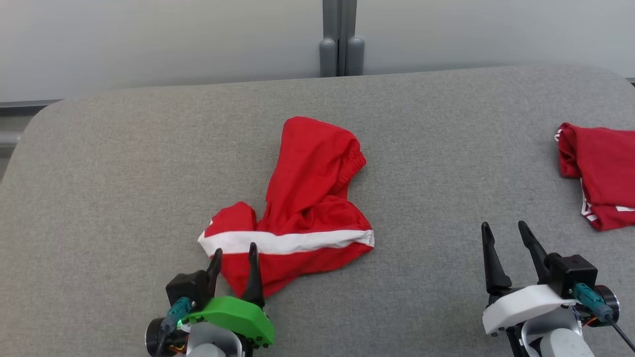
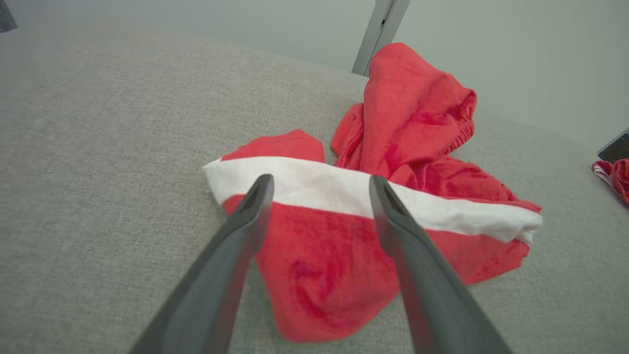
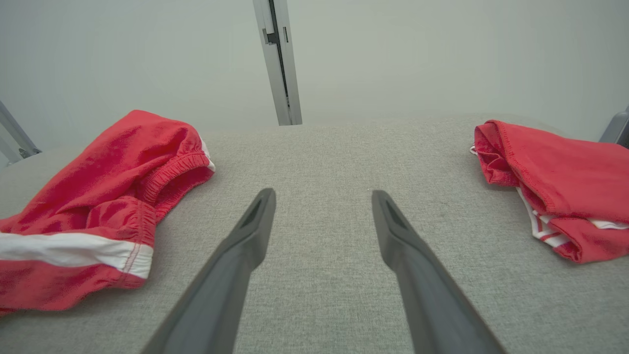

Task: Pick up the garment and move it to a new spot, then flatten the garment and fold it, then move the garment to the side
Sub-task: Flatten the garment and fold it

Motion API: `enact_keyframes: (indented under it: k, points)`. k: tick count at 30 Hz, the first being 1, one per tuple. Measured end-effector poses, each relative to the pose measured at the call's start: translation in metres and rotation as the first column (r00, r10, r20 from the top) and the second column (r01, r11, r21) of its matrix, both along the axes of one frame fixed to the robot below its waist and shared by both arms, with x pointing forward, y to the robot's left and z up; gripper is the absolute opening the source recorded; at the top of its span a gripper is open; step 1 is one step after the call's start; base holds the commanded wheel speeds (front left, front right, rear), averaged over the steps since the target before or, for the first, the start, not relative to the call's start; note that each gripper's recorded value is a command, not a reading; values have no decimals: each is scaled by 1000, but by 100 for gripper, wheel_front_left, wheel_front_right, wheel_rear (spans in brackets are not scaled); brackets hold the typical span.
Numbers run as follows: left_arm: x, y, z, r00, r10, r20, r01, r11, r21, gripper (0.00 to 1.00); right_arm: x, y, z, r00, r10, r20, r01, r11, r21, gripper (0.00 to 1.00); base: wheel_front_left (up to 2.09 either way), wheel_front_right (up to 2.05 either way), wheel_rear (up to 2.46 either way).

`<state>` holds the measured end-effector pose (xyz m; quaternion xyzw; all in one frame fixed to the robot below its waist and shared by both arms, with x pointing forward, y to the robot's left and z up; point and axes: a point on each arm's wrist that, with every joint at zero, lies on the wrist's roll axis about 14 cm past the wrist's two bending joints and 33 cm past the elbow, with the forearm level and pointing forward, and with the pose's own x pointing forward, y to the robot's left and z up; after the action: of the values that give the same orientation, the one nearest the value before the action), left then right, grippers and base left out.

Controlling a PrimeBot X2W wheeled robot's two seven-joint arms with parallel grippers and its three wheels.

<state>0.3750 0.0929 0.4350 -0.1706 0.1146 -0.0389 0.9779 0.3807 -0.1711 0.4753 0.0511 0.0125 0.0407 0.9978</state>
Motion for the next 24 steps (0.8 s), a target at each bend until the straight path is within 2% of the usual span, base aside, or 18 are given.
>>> enact_keyframes:
  k: [9,17,24]
  points:
    - [-2,26,39,989,52,136,-57,998,34,100,-3,12,7,999,36,20,-36,999,6,100,0,0,0]
    - [-16,43,48,981,91,171,-102,993,59,100,-4,28,9,996,82,25,-82,997,4,100,0,0,0]
    - [-26,63,52,973,135,187,-152,985,84,100,-2,63,-3,982,188,-30,-188,982,2,100,0,0,0]
